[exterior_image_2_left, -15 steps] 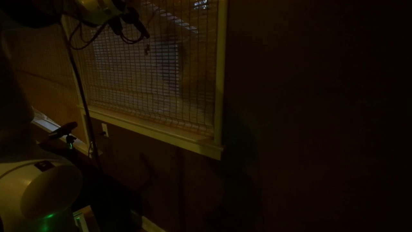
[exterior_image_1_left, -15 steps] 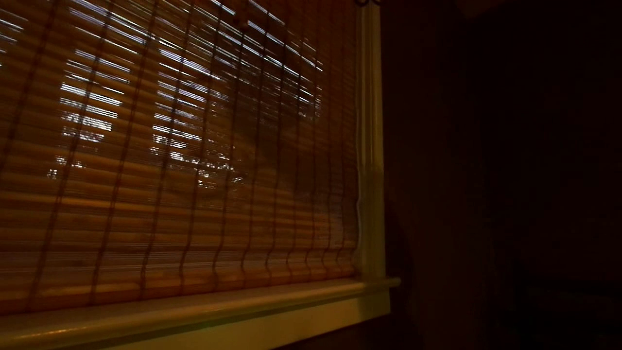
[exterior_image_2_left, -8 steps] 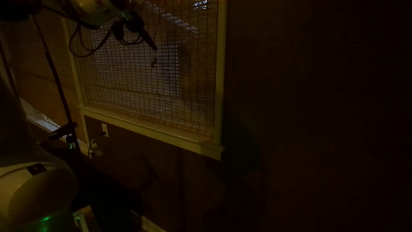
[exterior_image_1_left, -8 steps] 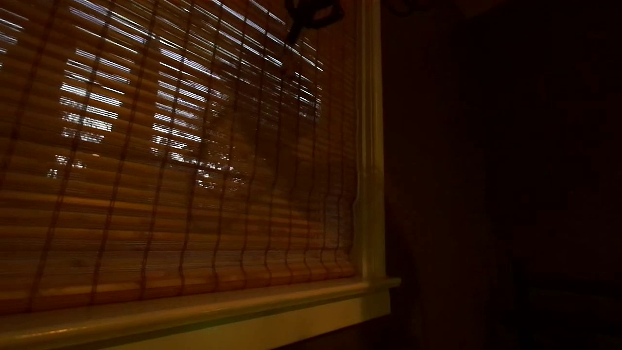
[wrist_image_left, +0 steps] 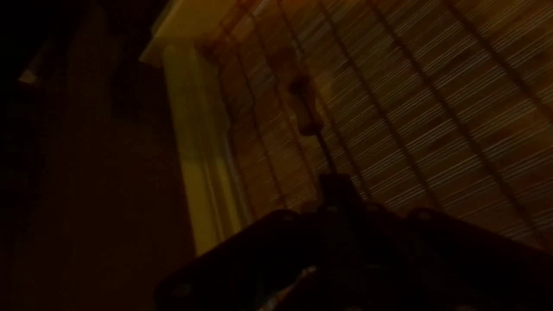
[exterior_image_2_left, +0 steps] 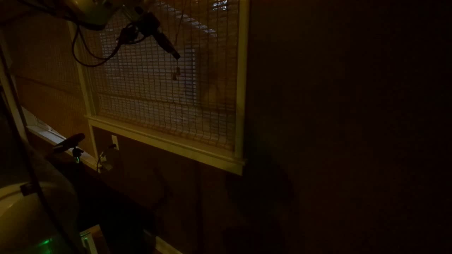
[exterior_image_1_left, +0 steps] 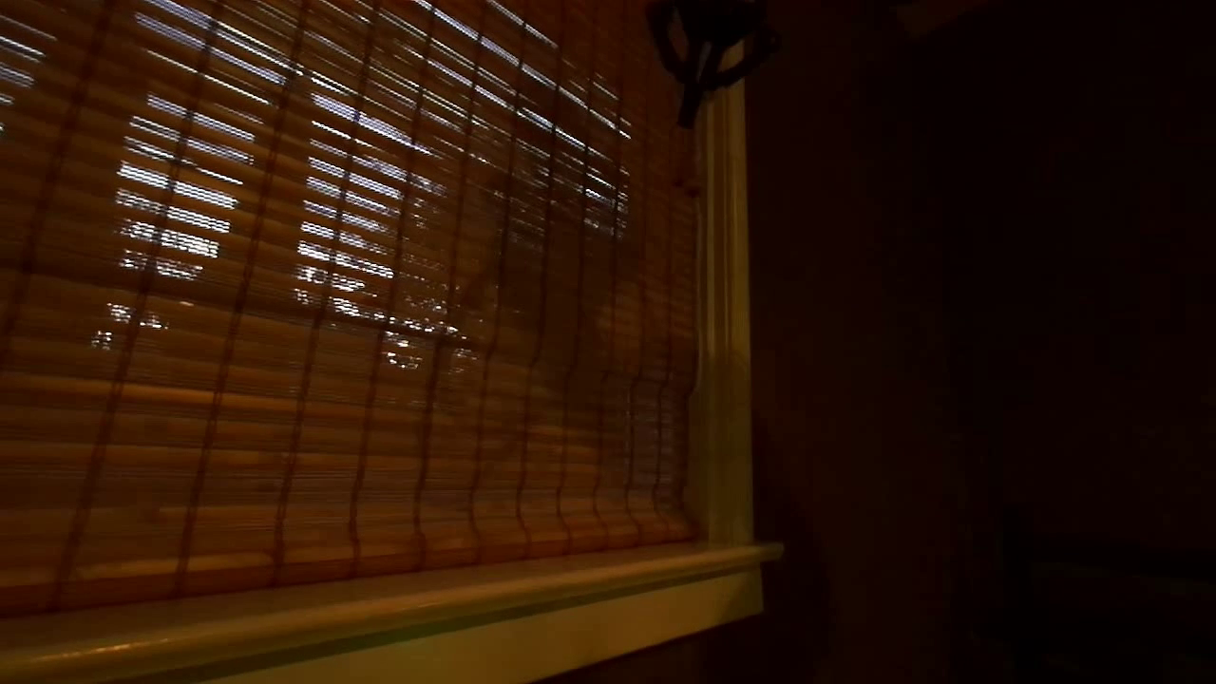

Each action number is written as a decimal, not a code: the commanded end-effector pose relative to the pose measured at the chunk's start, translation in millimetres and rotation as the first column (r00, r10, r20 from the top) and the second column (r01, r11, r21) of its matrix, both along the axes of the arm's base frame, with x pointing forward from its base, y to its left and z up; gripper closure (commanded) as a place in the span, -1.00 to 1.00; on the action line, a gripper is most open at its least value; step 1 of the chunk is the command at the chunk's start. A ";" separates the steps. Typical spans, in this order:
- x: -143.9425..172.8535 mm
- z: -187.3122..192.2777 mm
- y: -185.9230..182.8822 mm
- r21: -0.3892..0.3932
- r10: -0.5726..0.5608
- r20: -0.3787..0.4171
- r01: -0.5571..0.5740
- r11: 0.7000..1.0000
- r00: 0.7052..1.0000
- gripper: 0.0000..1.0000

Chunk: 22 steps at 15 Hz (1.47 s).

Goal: Close the window blinds

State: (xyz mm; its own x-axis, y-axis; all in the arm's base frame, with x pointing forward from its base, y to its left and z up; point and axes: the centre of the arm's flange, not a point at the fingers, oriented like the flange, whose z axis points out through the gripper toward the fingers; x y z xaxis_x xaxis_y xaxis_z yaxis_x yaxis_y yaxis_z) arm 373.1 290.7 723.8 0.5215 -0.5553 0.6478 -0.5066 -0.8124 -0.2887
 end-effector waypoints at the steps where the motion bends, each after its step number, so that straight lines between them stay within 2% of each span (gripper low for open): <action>1: -23.4 -26.2 -28.2 -0.071 -0.154 0.006 0.154 0.986 0.988 0.99; 2: -24.4 -30.3 -37.1 -0.091 -0.183 0.015 0.184 0.979 0.983 0.99; 3: -25.2 -32.9 -43.4 -0.096 -0.200 0.016 0.201 0.975 0.980 0.58; 8: -33.5 -56.2 -44.9 -0.121 -0.203 -0.028 0.198 0.973 0.979 -0.11; 12: -50.4 -60.9 -27.1 -0.089 -0.137 -0.055 0.132 0.987 0.989 -0.68; 14: -64.2 -58.8 -23.4 -0.026 -0.072 -0.060 0.071 0.997 0.996 -0.93; 15: -70.1 -57.1 -21.7 0.009 -0.045 -0.062 0.046 0.999 0.997 -0.99; 18: -90.2 -55.2 -26.3 0.103 0.054 -0.049 -0.048 0.993 0.997 -1.00; 20: -101.1 -58.2 -36.0 0.158 0.135 -0.040 -0.127 0.979 0.990 -1.00; 22: -107.2 -66.9 -51.3 0.207 0.241 -0.020 -0.232 0.951 0.970 -1.00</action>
